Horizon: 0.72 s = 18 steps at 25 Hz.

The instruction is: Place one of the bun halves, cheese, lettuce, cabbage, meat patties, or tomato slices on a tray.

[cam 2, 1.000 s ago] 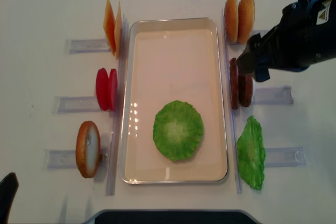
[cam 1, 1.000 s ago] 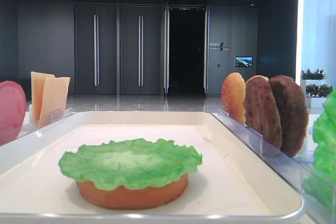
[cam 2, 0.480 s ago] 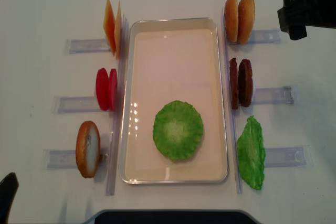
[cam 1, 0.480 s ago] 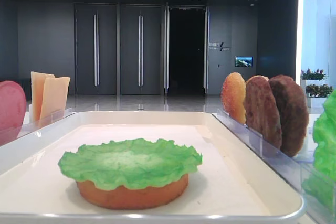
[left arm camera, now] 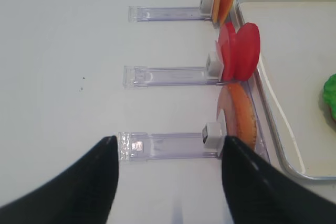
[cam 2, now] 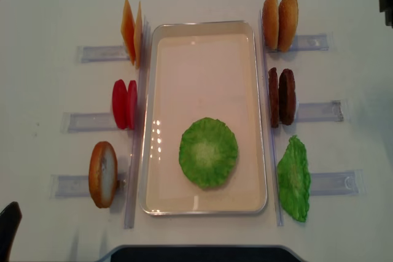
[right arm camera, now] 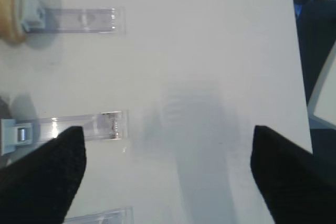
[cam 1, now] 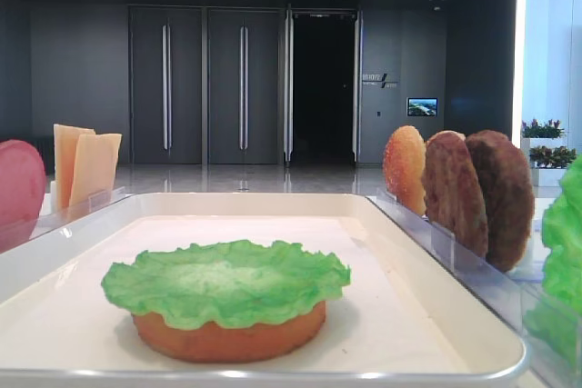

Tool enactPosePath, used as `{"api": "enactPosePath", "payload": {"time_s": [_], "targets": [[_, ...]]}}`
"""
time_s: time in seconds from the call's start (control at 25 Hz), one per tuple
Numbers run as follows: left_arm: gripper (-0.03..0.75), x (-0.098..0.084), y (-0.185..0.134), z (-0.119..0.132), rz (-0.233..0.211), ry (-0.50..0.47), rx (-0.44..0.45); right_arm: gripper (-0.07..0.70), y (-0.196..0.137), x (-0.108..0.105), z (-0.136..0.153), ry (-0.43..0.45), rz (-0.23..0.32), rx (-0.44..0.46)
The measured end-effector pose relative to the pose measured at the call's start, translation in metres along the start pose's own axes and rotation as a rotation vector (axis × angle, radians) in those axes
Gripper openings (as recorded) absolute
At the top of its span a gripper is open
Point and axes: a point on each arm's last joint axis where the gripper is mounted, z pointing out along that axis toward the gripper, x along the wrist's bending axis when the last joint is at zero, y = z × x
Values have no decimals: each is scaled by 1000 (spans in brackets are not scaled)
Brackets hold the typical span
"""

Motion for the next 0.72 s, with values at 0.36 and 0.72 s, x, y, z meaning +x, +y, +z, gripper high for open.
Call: {"api": "enactPosePath", "payload": {"time_s": [0.36, 0.72], "targets": [[471, 0, 0, 0, 0, 0, 0, 614, -2, -20, 3, -33, 100, 39], [471, 0, 0, 0, 0, 0, 0, 599, -3, -33, 5, -57, 160, 48]]}}
